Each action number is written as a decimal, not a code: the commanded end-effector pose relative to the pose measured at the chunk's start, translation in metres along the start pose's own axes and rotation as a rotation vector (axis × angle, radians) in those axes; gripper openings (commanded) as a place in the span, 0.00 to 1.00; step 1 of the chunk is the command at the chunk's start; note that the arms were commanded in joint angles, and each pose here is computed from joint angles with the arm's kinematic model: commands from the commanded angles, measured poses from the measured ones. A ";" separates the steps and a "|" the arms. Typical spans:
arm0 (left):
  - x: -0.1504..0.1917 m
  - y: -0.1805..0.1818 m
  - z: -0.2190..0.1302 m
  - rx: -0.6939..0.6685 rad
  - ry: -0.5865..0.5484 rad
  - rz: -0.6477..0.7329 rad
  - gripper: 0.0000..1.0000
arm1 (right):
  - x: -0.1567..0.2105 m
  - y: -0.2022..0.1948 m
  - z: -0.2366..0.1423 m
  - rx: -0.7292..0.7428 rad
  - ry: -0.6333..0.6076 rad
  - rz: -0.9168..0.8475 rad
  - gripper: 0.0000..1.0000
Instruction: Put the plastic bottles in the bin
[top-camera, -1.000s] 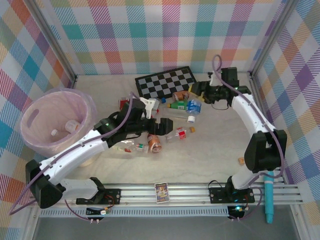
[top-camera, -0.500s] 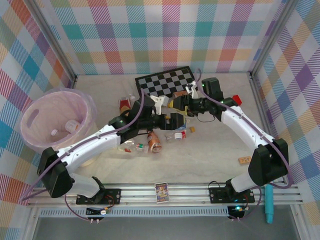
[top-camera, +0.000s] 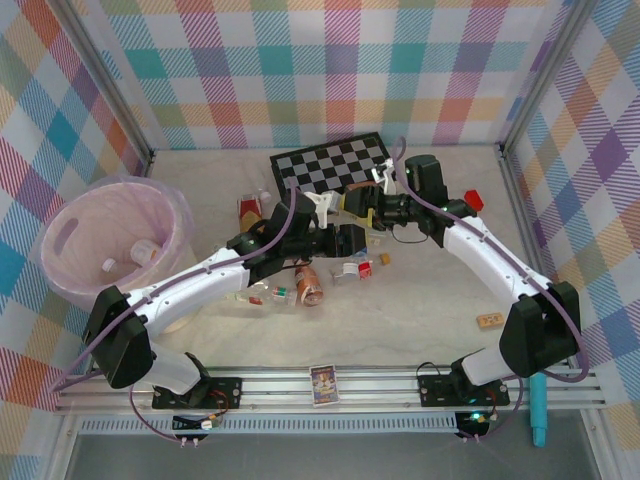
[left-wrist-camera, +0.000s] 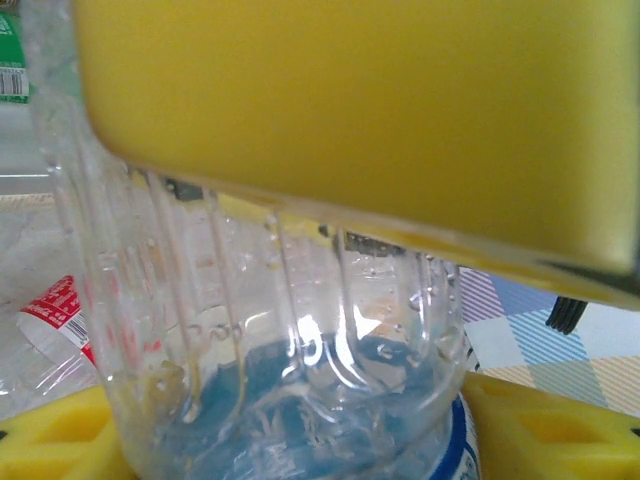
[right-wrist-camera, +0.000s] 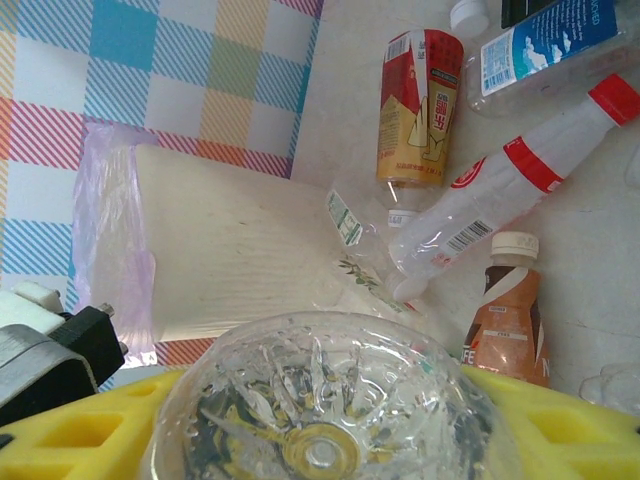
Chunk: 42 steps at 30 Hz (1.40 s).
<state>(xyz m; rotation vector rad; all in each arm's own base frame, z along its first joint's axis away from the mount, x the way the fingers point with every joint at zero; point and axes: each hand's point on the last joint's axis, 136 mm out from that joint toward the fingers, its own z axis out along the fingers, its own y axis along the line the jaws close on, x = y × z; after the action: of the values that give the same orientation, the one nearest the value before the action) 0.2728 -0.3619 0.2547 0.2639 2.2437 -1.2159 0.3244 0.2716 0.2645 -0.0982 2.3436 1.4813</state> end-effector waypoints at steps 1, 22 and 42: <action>0.007 -0.003 0.002 0.016 0.012 0.025 0.60 | 0.000 0.008 -0.001 -0.030 -0.001 0.005 0.68; -0.054 0.024 -0.093 -0.381 -0.035 0.225 0.31 | -0.003 -0.038 -0.097 0.276 -0.202 0.021 0.94; -0.137 0.113 -0.354 -0.898 -0.462 0.006 0.12 | 0.022 -0.071 -0.081 0.270 -0.115 0.096 0.93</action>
<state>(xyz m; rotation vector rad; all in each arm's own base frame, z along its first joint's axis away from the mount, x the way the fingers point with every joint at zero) 0.3069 -0.0114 0.4194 -0.2881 2.0675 -0.1595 0.2984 0.1686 0.2216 0.2107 2.4759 1.1398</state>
